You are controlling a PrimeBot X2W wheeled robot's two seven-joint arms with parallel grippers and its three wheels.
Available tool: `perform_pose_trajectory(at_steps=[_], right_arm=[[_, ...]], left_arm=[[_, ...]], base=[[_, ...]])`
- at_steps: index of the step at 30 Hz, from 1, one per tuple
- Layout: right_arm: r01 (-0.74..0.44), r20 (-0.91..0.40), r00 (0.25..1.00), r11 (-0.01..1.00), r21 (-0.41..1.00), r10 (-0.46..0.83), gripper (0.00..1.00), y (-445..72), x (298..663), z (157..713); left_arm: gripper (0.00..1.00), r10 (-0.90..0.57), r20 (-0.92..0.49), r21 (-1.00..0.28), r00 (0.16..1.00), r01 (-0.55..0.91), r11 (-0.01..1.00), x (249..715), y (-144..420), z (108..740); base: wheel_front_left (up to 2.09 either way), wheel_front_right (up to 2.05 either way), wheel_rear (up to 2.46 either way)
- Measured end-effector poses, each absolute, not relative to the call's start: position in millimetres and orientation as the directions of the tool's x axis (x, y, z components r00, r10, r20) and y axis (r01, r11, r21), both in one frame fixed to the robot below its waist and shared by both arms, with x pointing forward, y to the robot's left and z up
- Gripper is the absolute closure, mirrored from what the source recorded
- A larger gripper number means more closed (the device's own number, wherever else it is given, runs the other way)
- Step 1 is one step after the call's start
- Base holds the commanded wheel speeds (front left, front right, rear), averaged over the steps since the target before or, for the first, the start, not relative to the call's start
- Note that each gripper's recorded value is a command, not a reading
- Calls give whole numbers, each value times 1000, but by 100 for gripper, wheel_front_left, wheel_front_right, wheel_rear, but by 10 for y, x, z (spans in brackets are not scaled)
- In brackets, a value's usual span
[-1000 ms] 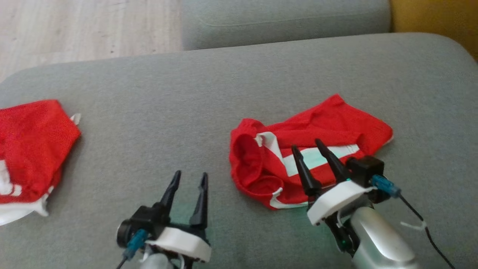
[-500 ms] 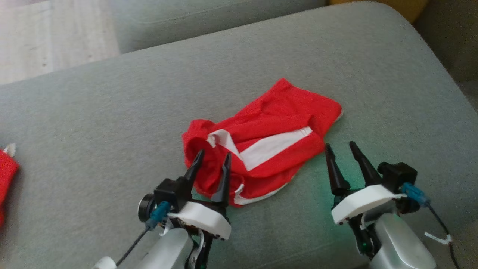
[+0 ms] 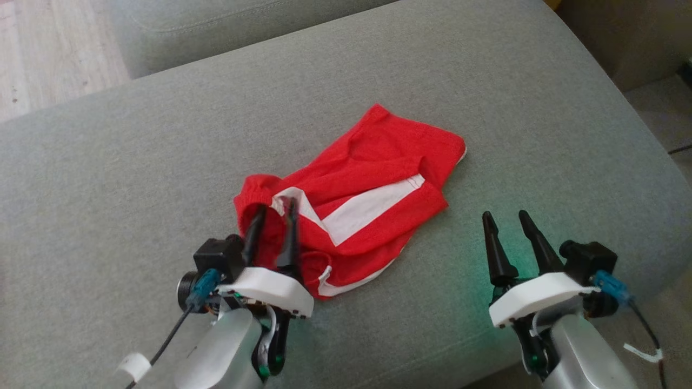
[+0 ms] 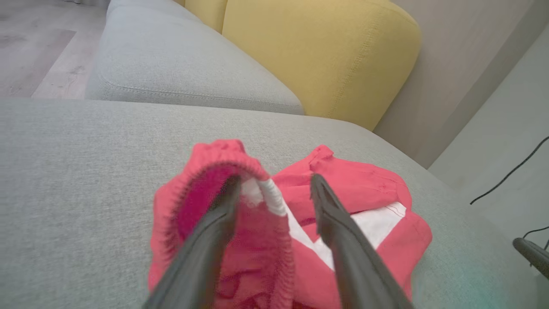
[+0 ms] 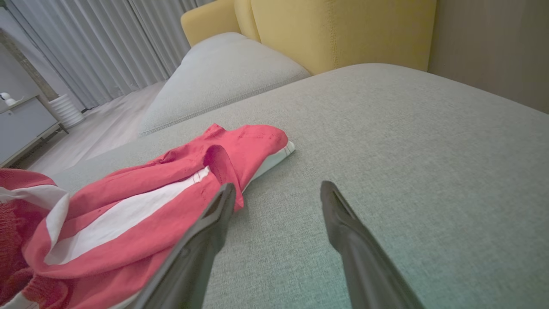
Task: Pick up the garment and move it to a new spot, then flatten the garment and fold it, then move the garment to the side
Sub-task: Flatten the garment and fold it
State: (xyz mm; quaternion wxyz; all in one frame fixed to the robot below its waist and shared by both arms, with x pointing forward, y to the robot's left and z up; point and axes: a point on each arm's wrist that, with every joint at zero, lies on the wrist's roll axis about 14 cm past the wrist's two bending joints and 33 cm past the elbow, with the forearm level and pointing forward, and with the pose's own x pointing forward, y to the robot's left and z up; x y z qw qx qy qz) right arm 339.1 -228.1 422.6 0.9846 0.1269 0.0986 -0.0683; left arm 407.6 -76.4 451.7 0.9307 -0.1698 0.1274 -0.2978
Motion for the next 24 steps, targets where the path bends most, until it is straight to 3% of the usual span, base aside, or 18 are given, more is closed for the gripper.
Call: perform_pose_trajectory(at_steps=[1, 2, 3, 9, 19, 21, 22, 24], right_arm=[[160, -209, 972, 958, 238, -110, 0, -2282, 3401, 4232], [159, -207, 972, 958, 240, -110, 0, -2279, 3412, 4237], [157, -205, 973, 958, 242, -108, 0, -2273, 3426, 4241], [129, -199, 977, 956, 263, -77, 0, -2156, 3491, 4239], [14, -125, 992, 958, 285, 23, 0, -1823, 3602, 4462], [-6, -111, 993, 964, 267, 37, 0, -1788, 3602, 4510], [-9, -105, 994, 964, 265, 38, 0, -1783, 3597, 4526], [-9, -101, 994, 967, 253, 36, 0, -1792, 3567, 4533]], left_arm=[[78, -593, -136, -392, 794, 507, 768, 4083, -746, 4519], [96, -591, -134, -395, 795, 504, 768, 4085, -727, 4523], [100, -586, -132, -403, 800, 496, 769, 4092, -701, 4531], [100, -541, -122, -421, 832, 451, 787, 4055, -451, 4570], [100, -444, -262, -388, 857, 328, 861, 3744, 155, 4130], [52, -426, -292, -376, 856, 306, 874, 3709, 258, 4045], [0, -414, -298, -366, 860, 298, 882, 3709, 307, 4030], [0, -389, -305, -343, 869, 281, 896, 3728, 397, 4013]], base=[[0, 0, 0], [0, 0, 0], [0, 0, 0], [0, 0, 0], [0, 0, 0], [0, 0, 0], [0, 0, 0], [0, 0, 0]])
